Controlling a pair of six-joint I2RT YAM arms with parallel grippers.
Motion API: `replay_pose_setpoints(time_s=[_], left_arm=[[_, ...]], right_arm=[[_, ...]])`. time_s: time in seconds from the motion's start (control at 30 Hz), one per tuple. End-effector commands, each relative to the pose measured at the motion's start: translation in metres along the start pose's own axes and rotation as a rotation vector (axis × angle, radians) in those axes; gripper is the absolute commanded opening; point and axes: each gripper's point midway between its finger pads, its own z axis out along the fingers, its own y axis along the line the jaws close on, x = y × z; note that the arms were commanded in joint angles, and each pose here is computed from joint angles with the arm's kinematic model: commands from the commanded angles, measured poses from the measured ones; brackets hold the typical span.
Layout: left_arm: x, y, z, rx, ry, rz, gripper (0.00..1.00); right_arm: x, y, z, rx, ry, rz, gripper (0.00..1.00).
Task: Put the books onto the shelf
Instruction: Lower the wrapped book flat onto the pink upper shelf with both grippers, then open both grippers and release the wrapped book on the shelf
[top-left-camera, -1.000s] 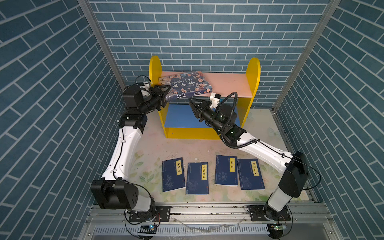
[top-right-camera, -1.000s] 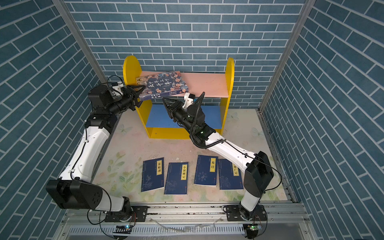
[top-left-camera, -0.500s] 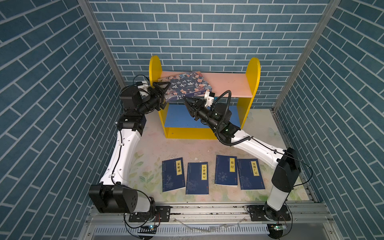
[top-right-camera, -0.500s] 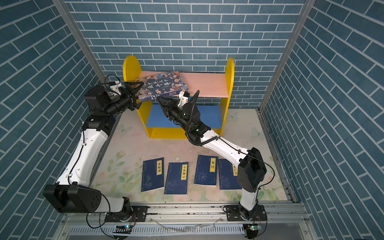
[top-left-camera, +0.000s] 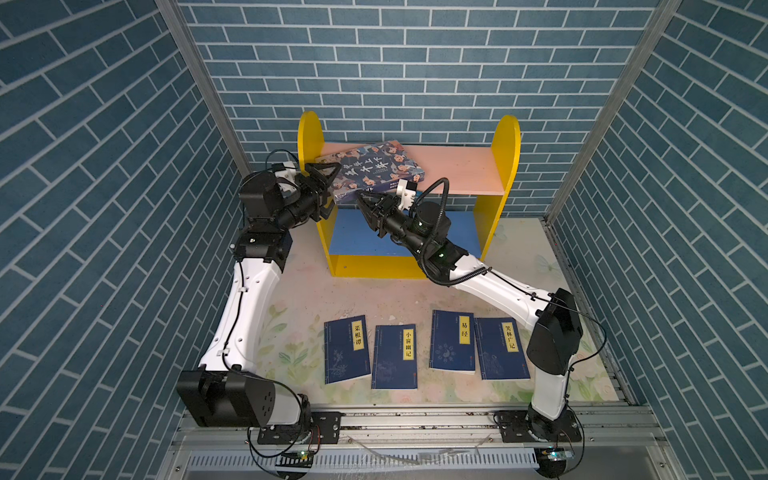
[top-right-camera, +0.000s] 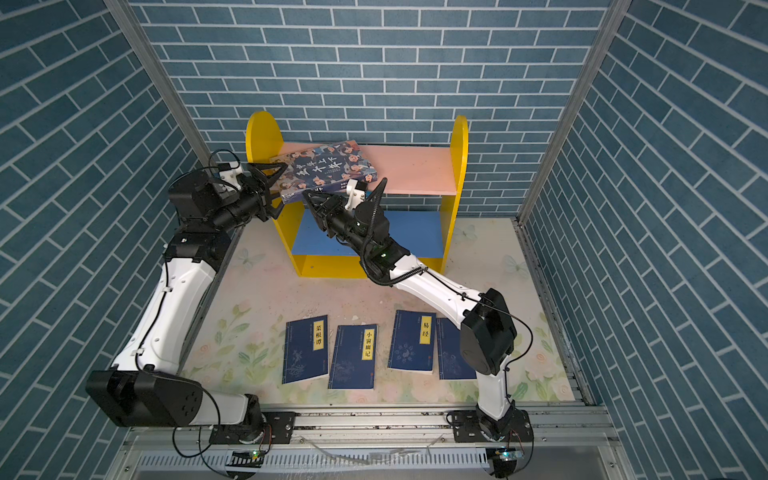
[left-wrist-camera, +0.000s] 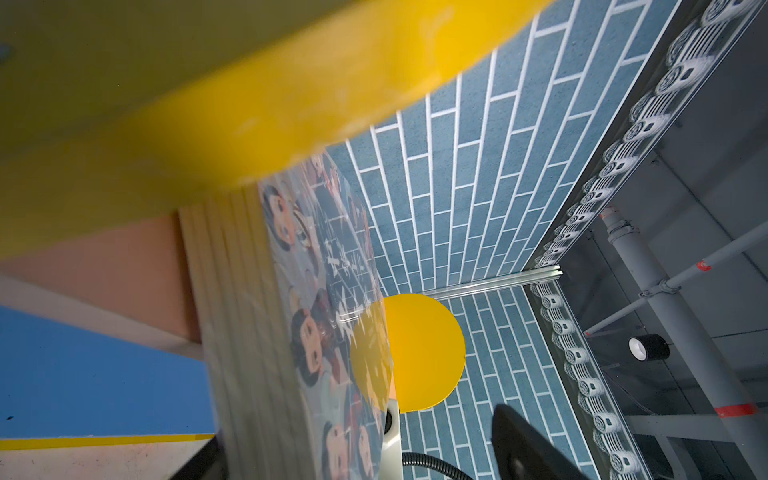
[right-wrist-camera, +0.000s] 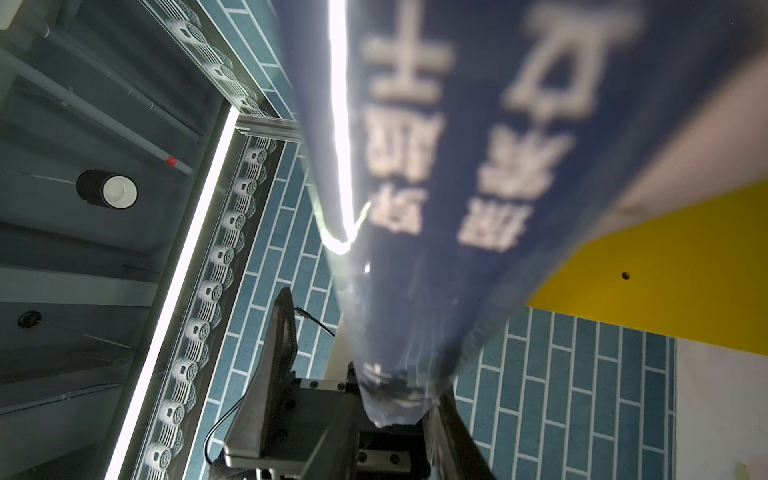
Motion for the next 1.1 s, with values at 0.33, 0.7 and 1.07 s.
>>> replay_pose_setpoints(time_s=[0.33, 0.7, 1.07], left_arm=[[0.007, -0.016, -0.018, 0.046, -0.015, 0.051, 0.95], [0.017, 0.007, -0.045, -0.100, -0.033, -0.024, 0.91], [0.018, -0.004, -0.052, -0.060, -0.026, 0.122, 0.89]], right_arm=[[0.005, 0.018, 0.014, -0.114, 0.029, 0.053, 0.28], [0.005, 0.016, 0.015, -0.120, 0.026, 0.057, 0.26], [0.012, 0.010, 0.022, -0.106, 0.070, 0.062, 0.26]])
